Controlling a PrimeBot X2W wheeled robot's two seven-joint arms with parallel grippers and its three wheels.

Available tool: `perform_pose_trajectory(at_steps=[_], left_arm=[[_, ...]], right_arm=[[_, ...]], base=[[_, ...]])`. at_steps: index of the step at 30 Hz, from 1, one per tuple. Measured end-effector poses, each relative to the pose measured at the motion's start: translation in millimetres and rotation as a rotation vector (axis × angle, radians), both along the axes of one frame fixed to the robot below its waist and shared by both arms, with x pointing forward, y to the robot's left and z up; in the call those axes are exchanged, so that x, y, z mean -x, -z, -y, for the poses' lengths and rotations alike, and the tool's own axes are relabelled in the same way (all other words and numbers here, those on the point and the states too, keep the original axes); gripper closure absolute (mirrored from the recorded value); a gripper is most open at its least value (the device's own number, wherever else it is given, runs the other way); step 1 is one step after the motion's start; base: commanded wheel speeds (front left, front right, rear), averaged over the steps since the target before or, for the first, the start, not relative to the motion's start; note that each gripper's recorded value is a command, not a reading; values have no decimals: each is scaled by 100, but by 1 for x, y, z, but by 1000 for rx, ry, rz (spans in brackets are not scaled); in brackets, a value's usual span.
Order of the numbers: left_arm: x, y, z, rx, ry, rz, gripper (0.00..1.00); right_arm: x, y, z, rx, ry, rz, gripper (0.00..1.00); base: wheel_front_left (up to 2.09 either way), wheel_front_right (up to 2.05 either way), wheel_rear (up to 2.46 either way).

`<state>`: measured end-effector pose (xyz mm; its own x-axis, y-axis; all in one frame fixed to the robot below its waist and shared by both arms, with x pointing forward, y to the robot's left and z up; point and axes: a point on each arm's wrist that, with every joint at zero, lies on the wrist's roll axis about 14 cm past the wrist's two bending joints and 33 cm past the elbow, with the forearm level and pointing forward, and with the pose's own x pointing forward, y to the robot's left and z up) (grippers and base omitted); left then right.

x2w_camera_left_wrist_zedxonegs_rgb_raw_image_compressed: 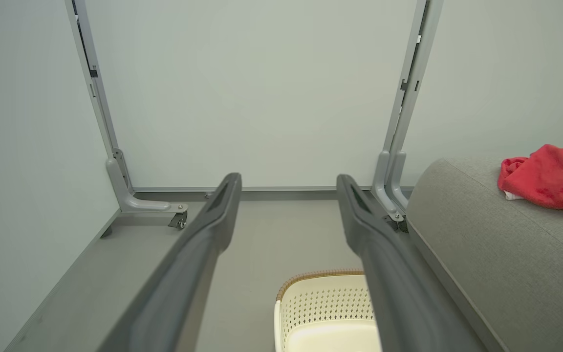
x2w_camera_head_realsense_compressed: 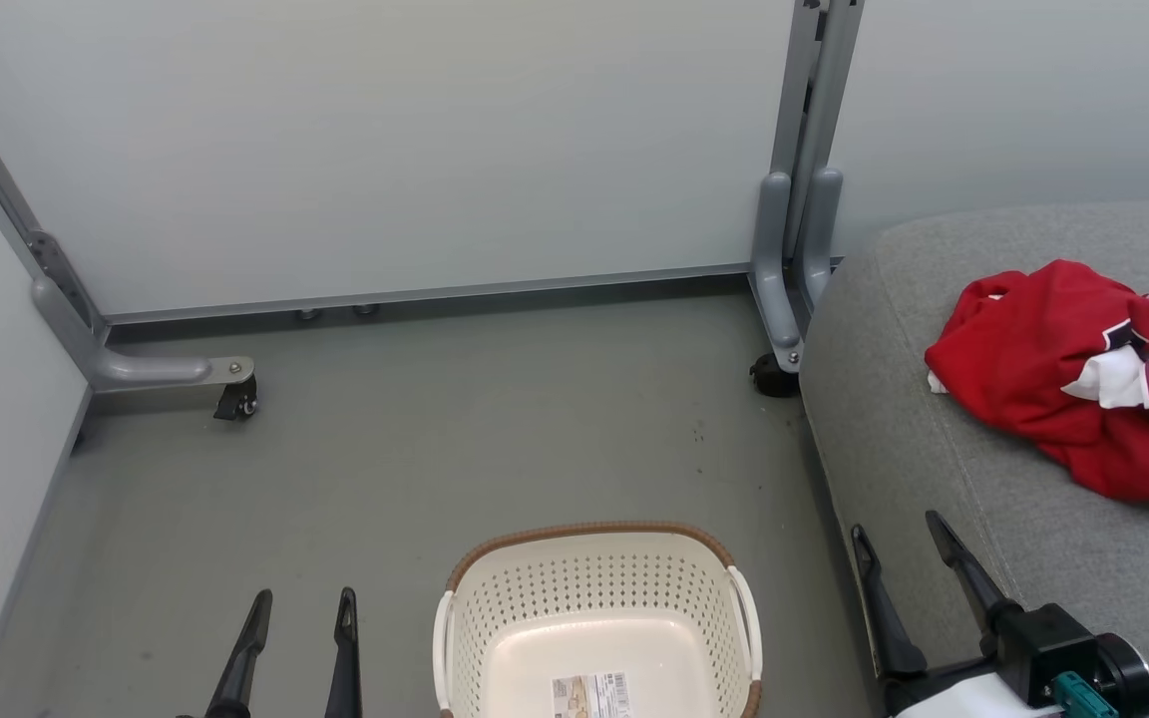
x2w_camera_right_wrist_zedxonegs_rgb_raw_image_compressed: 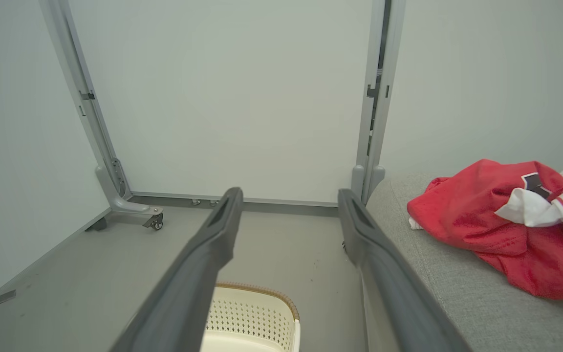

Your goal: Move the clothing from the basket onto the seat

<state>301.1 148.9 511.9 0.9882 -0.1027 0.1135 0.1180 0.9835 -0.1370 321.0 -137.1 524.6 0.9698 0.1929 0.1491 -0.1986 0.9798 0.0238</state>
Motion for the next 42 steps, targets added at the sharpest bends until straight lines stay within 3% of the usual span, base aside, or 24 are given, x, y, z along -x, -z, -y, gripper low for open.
perform_pose_trajectory(at_steps=[1, 6, 25, 42], left_arm=[[0, 1, 0, -7, -4, -2, 100], [3, 13, 0, 25, -6, -45, 100], [-15, 22, -18, 366, -56, -133, 100], [-31, 23, -29, 605, -74, -167, 100]], right_arm=[[0, 1, 0, 1, 0, -2, 100], [3, 14, 0, -29, 4, -50, 100], [-11, 20, 22, -388, 59, -144, 100], [-23, 22, 35, -652, 86, -195, 100]], base=[[0, 0, 0], [0, 0, 0], [0, 0, 0], [0, 0, 0]])
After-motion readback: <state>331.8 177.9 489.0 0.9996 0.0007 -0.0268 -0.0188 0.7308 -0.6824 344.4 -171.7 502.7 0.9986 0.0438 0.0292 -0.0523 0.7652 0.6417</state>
